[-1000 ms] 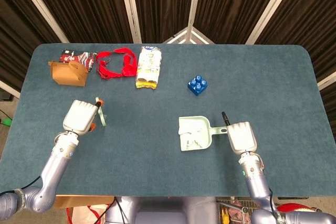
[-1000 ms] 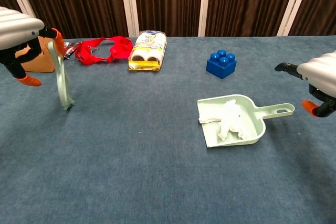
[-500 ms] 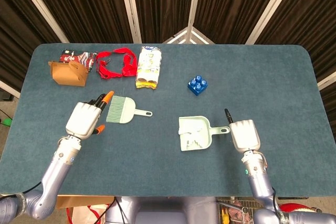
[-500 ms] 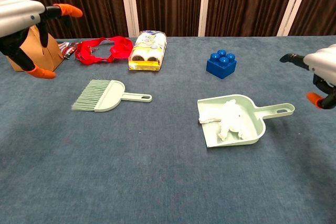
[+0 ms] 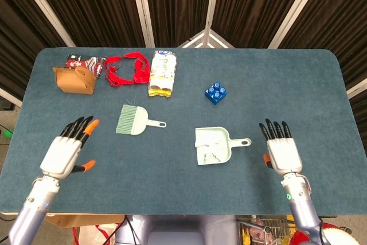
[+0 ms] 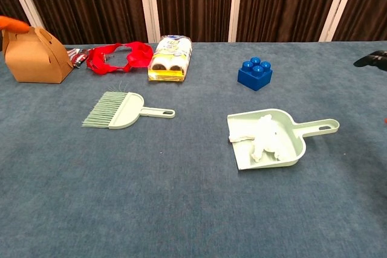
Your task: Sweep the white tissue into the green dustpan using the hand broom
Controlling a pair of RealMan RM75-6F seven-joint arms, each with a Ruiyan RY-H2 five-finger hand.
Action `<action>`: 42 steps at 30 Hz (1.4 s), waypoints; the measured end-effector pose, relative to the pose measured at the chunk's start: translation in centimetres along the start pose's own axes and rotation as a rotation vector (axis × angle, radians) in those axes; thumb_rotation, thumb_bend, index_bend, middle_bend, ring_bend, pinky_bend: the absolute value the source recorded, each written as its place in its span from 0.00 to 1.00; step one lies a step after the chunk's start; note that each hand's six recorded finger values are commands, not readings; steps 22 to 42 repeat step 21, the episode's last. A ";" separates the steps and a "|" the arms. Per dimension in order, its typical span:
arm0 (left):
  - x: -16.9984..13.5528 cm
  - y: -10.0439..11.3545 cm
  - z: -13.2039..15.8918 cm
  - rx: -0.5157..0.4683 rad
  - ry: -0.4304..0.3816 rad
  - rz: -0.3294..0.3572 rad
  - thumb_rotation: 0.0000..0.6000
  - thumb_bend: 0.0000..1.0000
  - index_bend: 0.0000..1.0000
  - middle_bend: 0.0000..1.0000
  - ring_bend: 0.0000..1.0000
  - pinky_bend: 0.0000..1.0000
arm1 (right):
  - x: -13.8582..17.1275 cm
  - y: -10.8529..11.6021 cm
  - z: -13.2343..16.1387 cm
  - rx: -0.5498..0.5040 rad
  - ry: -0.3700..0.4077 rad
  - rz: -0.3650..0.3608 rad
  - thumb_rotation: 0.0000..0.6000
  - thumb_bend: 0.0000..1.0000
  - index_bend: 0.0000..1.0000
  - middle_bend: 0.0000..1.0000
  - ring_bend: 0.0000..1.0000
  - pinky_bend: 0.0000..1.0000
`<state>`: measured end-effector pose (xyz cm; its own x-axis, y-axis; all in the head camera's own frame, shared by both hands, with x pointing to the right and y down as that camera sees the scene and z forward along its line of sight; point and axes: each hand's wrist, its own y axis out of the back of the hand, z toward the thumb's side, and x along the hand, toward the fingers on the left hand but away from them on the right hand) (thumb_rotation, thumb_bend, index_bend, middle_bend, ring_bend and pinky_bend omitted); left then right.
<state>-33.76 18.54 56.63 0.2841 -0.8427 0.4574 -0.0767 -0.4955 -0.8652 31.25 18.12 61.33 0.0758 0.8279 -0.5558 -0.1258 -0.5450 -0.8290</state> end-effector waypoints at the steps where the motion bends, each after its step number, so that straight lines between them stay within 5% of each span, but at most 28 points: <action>1: -0.7 -0.1 -0.3 0.003 0.000 -0.002 1.00 0.00 0.00 0.00 0.00 0.08 | 0.4 0.1 -0.2 -0.014 0.005 -0.006 1.00 0.28 0.00 0.00 0.00 0.00; 10: -7.4 -1.4 -4.1 0.007 0.051 -0.026 1.00 0.00 0.00 0.00 0.00 0.04 | 6.1 0.9 -3.2 -0.206 0.005 -0.061 1.00 0.27 0.00 0.00 0.00 0.00; 19: -10.4 -1.3 -6.9 0.103 0.077 0.016 1.00 0.00 0.00 0.00 0.00 0.03 | 12.0 0.6 -7.7 -0.198 -0.026 -0.105 1.00 0.27 0.00 0.00 0.00 0.00; 42: -10.5 -1.2 -7.1 0.105 0.093 0.021 1.00 0.00 0.00 0.00 0.00 0.03 | 12.5 0.7 -8.3 -0.198 -0.034 -0.116 1.00 0.27 0.00 0.00 0.00 0.00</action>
